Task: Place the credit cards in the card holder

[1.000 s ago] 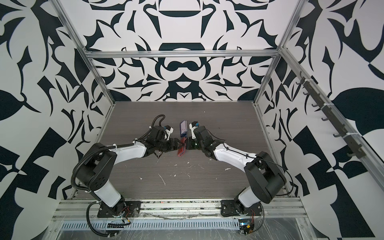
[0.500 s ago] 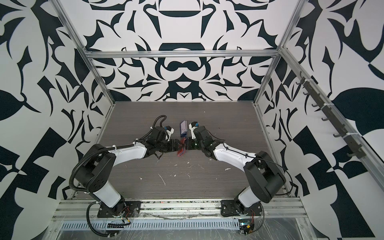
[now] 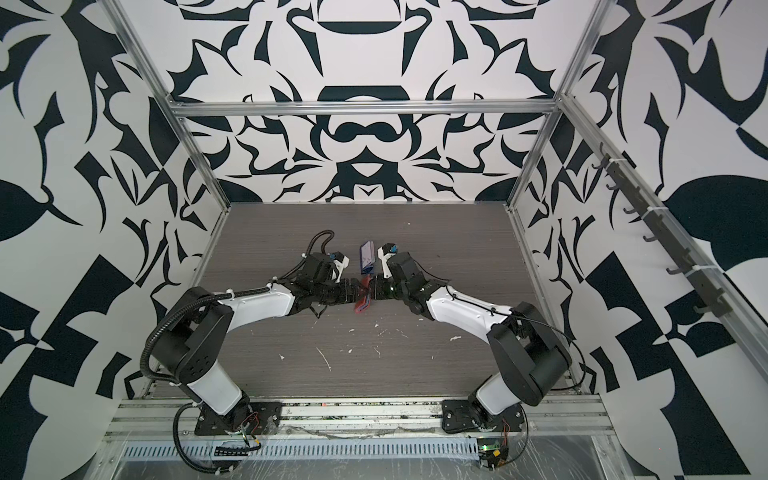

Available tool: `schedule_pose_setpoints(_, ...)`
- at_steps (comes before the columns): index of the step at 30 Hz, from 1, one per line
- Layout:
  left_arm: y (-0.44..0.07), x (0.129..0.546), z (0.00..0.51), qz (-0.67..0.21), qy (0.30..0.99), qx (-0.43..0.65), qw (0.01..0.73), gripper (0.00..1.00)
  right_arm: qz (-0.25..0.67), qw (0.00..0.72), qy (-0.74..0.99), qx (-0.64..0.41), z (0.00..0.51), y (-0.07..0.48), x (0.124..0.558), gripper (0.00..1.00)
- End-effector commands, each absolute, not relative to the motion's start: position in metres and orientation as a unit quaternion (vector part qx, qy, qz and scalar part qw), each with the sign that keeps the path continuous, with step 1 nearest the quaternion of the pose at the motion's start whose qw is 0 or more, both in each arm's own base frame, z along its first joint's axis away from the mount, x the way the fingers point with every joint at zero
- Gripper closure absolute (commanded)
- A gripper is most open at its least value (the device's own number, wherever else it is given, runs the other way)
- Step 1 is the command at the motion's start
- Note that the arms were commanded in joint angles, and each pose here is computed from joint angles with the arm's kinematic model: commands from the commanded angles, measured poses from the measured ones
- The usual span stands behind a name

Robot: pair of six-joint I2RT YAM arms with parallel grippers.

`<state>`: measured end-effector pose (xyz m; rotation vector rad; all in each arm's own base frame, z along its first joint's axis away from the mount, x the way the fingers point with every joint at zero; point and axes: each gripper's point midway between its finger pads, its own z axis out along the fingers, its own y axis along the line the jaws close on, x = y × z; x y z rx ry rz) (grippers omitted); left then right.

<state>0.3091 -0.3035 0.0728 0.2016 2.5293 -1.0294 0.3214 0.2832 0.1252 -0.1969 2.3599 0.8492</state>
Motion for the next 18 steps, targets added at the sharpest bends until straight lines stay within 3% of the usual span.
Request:
schedule_pose_setpoints(1, -0.308, 0.312, 0.072, -0.362, 0.908, 0.081, 0.196, 0.23, 0.333, 0.325, 0.882, -0.075, 0.140, 0.288, 0.329, 1.00)
schedule_pose_setpoints(18, -0.273, 0.323, 0.075, -0.285, 0.922, 0.039, 0.260, 0.40, 0.274, 0.334, 0.900, -0.058, 0.132, 0.267, 0.332, 1.00)
